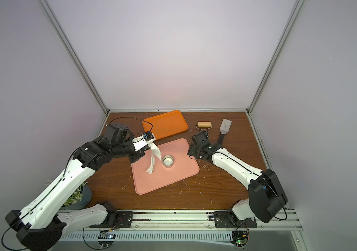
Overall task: Roll out the dumpling wrappers from the dough
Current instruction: Remove the dumpling wrapper from the work surface.
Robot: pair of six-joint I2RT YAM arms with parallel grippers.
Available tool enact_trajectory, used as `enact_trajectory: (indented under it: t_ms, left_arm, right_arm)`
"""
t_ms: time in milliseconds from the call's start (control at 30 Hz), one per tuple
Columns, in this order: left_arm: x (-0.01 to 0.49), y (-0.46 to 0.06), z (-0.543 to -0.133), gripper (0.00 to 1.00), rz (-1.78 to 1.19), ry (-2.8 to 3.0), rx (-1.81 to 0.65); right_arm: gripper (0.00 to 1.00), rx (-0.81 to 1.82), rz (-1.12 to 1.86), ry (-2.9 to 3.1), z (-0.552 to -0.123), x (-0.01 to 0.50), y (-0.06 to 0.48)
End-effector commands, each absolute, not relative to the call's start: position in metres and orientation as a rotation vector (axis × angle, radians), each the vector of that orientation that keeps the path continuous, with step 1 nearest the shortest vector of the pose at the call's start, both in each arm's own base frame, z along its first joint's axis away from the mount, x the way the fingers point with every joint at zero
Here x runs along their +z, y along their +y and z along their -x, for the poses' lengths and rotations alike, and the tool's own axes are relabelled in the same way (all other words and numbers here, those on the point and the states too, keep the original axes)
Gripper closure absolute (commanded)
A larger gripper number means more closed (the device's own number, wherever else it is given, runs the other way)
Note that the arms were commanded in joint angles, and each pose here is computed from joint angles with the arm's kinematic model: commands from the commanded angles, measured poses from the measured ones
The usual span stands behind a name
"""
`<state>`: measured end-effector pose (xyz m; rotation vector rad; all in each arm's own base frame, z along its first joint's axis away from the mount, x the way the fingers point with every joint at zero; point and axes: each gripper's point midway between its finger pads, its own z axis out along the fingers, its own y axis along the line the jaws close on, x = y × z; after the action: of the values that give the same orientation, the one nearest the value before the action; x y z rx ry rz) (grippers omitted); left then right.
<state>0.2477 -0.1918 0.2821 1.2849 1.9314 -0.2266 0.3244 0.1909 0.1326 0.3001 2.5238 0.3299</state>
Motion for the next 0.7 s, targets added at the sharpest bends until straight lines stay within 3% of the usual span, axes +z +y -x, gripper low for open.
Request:
enact_trajectory:
  t_ms: [0, 367, 500, 533, 667]
  left_arm:
    - [0.253, -0.172, -0.249, 1.0, -1.267, 2.042, -0.153]
    - [0.133, -0.121, -0.246, 1.0, -1.221, 2.393, -0.08]
    - [0.1, -0.112, -0.235, 0.92, -1.295, 2.478, -0.061]
    - [0.094, -0.112, -0.233, 0.87, -1.31, 2.494, -0.066]
    - [0.093, -0.12, -0.231, 0.5, -1.311, 2.5, -0.137]
  right_arm:
    - [0.29, 0.378, -0.264, 2.512, -0.334, 0.142, 0.202]
    - [0.29, 0.451, -0.165, 2.534, -0.337, 0.14, 0.227]
    - [0.29, 0.489, -0.123, 2.547, -0.338, 0.139, 0.242]
    - [0.29, 0.499, -0.116, 2.55, -0.338, 0.138, 0.246]
    - [0.3, 0.547, -0.079, 2.558, -0.337, 0.139, 0.263]
